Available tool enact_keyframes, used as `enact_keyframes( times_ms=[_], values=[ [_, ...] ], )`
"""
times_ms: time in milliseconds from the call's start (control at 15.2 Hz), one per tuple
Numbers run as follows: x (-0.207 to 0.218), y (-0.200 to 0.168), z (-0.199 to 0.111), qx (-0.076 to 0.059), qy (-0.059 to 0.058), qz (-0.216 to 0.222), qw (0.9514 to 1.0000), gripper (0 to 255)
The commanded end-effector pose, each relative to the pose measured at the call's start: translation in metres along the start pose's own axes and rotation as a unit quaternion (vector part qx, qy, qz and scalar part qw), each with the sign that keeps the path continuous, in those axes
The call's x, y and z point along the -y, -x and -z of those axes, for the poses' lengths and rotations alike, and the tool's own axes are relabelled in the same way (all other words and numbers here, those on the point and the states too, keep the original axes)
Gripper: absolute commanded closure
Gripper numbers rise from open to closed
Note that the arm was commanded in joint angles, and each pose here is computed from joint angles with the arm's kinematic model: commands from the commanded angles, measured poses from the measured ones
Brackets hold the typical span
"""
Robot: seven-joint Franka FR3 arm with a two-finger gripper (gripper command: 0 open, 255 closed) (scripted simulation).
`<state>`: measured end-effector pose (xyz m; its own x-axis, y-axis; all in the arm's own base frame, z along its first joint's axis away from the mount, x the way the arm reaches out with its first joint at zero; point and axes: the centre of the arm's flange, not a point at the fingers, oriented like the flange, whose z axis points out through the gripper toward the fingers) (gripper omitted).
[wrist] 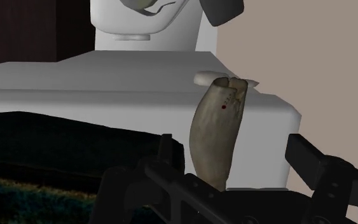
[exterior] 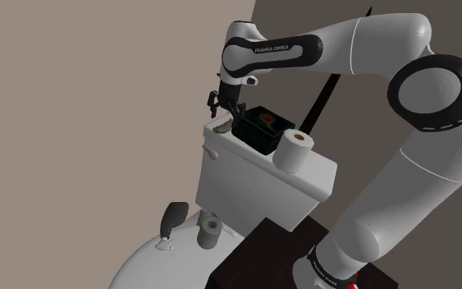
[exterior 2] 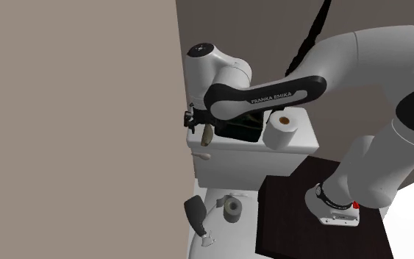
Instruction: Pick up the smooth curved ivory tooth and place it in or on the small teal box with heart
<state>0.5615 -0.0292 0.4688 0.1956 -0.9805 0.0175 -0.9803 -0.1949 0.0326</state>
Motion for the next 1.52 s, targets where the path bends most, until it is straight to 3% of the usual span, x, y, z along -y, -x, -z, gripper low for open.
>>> enact_keyframes(
  times_ms=[0, 66, 132, 660, 924, 990, 1056, 1188, 1452],
  values=[
    [-0.001, -0.006, -0.022, 0.007, 0.020, -0.003, 0.9998, 0],
    [-0.001, -0.006, -0.022, 0.007, 0.020, -0.003, 0.9998, 0],
    [-0.002, -0.006, -0.020, 0.007, 0.020, -0.003, 0.9998, 255],
    [0.004, -0.009, -0.028, 0.007, 0.020, -0.003, 0.9998, 255],
    [-0.001, -0.006, -0.006, 0.007, 0.020, -0.003, 0.9998, 255],
    [0.001, 0.001, -0.001, 0.006, 0.012, 0.002, 0.9999, 0],
    [0.001, 0.001, -0.001, 0.006, 0.012, 0.002, 0.9999, 0],
    [-0.024, 0.036, 0.010, -0.029, -0.053, -0.062, 0.9962, 0],
    [-0.022, 0.035, -0.006, -0.030, -0.054, -0.063, 0.9961, 0]
  ],
)
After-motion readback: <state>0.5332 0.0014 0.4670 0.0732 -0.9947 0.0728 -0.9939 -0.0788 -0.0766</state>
